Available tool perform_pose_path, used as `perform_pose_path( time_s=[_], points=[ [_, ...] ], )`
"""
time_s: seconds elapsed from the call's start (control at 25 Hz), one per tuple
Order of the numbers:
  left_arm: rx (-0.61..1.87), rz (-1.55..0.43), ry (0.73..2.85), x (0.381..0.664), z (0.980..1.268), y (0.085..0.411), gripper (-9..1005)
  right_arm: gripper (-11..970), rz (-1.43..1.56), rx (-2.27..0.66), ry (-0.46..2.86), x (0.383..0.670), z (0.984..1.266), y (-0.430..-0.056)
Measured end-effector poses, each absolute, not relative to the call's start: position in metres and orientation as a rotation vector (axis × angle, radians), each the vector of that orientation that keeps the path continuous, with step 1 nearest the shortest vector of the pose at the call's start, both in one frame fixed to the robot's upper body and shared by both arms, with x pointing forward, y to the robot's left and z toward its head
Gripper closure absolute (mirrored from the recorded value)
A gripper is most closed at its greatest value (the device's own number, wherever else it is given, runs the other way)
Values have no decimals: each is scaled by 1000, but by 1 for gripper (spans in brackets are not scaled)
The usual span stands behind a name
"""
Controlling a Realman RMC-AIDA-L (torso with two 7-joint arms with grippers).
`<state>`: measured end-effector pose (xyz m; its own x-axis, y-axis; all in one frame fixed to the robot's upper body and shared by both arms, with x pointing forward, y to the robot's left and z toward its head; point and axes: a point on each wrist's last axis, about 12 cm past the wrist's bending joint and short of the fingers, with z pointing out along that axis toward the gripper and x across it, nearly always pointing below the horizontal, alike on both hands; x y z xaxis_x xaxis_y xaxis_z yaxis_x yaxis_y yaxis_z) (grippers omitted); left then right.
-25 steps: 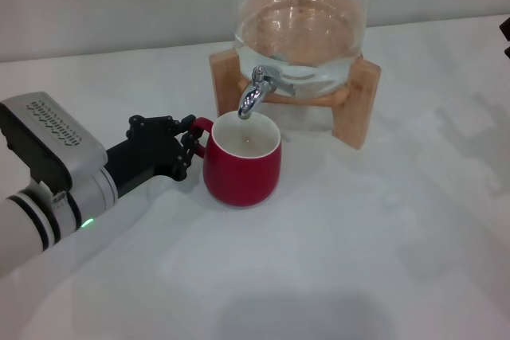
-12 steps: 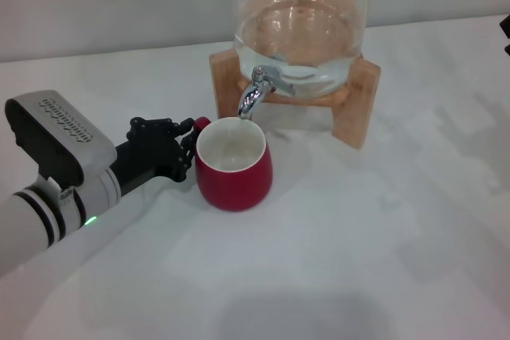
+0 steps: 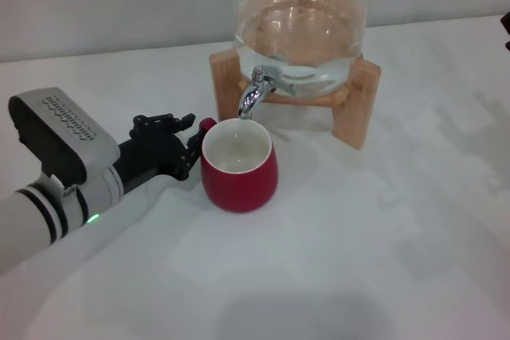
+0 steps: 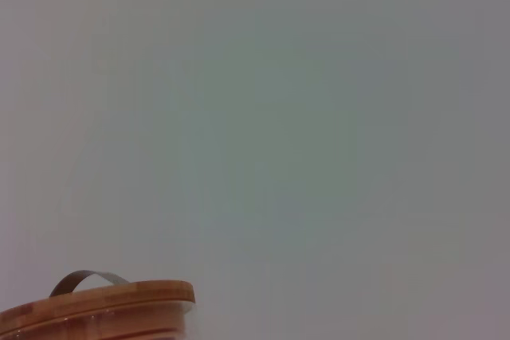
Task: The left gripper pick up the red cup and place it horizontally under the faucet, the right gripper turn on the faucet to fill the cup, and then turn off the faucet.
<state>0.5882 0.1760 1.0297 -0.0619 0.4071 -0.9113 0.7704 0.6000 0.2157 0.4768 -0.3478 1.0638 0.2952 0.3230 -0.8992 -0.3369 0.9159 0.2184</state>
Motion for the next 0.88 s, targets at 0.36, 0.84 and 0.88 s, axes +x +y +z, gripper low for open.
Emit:
perform_pose_path(
  time_s=[0.36,0.84,0.88],
  points=[
    [1001,-395,1683,588,1029,173,710,101,438,-12,1193,477,1064,-348],
    [996,-388,1682,584,1026,174,708,101,434,-10,1194,475,1063,-350],
    [992,-386,1685,584,1026,175,708,101,434,-11,1194,475,1063,-349]
  ],
)
